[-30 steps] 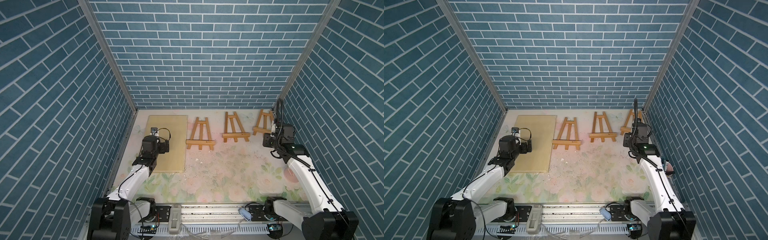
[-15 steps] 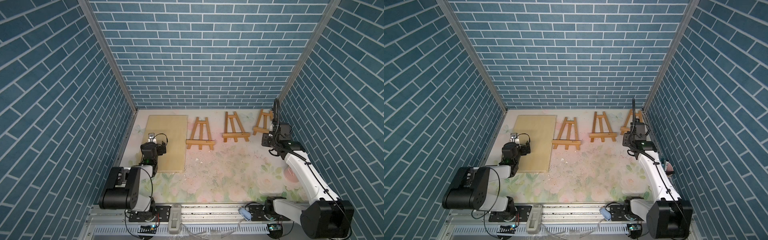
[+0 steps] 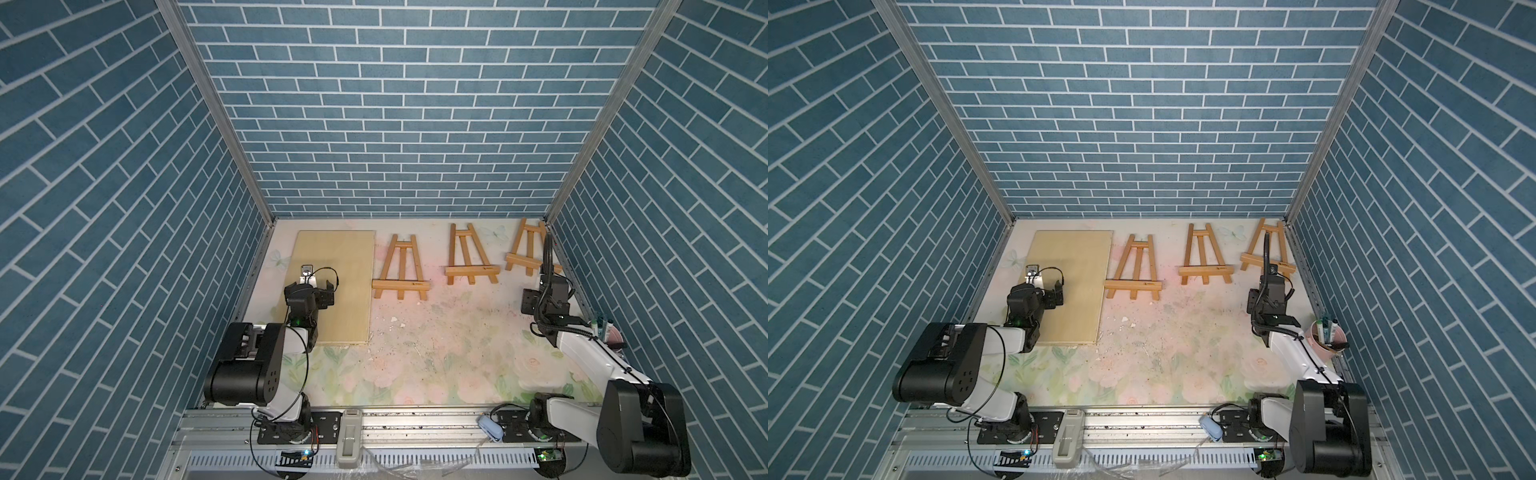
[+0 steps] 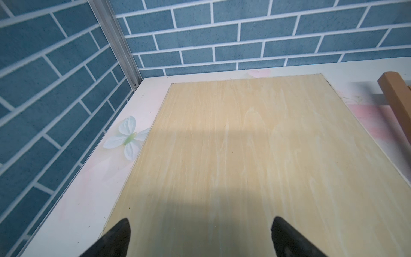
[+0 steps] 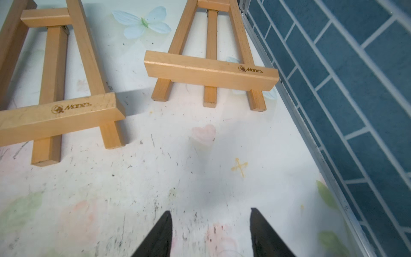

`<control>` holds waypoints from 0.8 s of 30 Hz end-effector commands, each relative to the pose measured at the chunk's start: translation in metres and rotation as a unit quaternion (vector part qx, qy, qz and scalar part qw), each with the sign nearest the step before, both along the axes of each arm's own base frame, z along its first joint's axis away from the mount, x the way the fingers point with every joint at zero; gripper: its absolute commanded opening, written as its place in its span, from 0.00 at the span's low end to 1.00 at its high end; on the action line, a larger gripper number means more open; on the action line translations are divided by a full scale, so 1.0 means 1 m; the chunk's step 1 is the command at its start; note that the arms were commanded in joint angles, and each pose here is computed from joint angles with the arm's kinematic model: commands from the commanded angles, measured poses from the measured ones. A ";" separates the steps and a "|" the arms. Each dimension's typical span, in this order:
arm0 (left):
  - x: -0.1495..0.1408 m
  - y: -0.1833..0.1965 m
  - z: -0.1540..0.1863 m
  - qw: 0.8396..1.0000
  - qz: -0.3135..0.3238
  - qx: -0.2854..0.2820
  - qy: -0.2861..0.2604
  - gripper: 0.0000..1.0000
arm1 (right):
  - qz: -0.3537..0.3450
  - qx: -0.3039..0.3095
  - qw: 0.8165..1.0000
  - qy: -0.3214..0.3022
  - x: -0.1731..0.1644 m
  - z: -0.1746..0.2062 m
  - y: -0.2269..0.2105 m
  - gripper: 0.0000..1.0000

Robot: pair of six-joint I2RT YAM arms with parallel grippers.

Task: Disassemble the easel
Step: Reset both arms

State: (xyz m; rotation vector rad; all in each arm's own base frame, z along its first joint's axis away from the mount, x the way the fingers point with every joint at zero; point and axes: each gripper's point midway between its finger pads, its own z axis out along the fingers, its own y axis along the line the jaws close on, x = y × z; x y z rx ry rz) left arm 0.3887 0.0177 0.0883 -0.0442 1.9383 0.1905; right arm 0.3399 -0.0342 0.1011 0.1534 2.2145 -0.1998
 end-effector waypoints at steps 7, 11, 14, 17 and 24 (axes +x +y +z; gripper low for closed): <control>0.005 -0.005 0.006 1.000 -0.014 0.006 -0.007 0.99 | 0.033 0.010 0.981 -0.189 0.030 0.025 0.006 0.56; 0.005 -0.005 0.006 1.000 -0.014 0.006 -0.006 0.99 | 0.056 0.022 0.979 -0.193 0.032 0.017 0.010 0.57; 0.005 -0.005 0.006 1.000 -0.014 0.006 -0.006 0.99 | 0.077 0.029 0.979 -0.184 0.037 0.004 0.016 0.57; 0.005 -0.005 0.006 1.000 -0.014 0.006 -0.007 0.99 | 0.105 0.035 0.979 -0.169 0.047 -0.008 0.025 0.56; 0.005 -0.005 0.006 1.000 -0.013 0.006 -0.006 0.99 | 0.083 0.043 0.987 -0.130 0.057 -0.015 0.016 0.66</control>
